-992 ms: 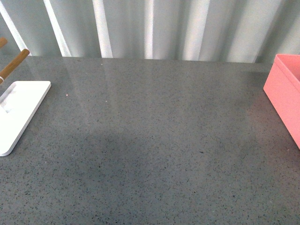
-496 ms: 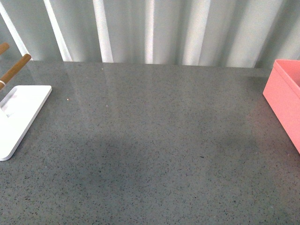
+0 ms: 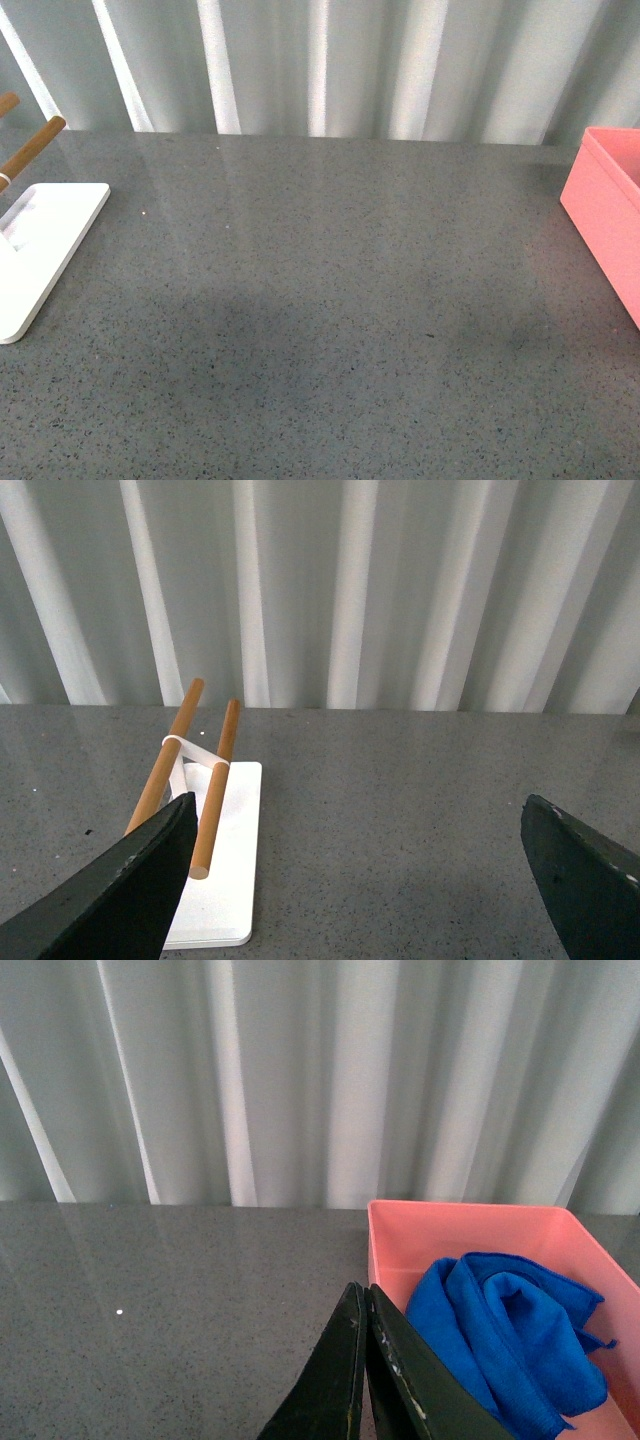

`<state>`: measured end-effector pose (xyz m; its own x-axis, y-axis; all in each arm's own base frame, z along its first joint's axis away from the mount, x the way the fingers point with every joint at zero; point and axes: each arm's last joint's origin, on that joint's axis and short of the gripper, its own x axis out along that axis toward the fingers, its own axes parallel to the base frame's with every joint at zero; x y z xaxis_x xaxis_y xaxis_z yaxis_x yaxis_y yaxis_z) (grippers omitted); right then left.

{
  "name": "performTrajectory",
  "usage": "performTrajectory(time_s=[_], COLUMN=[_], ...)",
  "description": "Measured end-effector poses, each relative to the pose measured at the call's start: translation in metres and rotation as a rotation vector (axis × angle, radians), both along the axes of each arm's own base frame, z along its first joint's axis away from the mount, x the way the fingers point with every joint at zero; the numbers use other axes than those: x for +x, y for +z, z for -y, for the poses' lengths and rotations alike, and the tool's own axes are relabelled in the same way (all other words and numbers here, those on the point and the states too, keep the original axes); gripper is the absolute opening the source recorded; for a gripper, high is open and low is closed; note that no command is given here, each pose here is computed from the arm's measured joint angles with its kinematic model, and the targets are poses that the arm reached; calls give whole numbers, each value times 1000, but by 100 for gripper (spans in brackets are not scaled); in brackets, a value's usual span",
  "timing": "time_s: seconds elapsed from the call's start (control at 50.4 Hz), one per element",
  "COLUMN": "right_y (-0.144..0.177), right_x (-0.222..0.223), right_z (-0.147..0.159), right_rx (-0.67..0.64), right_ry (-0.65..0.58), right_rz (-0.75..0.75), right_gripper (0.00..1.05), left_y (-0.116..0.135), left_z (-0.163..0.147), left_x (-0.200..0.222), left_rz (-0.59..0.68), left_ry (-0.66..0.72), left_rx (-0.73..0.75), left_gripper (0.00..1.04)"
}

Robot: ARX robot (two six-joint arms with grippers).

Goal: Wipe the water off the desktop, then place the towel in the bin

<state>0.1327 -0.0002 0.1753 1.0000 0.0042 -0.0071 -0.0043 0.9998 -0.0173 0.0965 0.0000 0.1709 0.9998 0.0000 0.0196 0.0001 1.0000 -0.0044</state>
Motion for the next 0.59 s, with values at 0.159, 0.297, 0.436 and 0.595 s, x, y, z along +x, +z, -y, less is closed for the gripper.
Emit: performTrajectory(time_s=[0.159, 0.297, 0.436, 0.595], right_y=[-5, -3, -3, -3], right_x=[-4, -10, -15, -19], right_z=[0, 0, 0, 0], right_rx=[0, 1, 4, 5], right_ry=[0, -3, -3, -3], right_rz=[17, 24, 27, 28], right_gripper=[3, 3, 3, 3], left_y=[0, 0, 0, 0], left_z=[0, 0, 0, 0], left_x=[0, 0, 0, 0], left_rz=[0, 0, 0, 0], left_ry=[0, 0, 0, 0], left_rx=[0, 0, 0, 0], left_gripper=[98, 98, 98, 98])
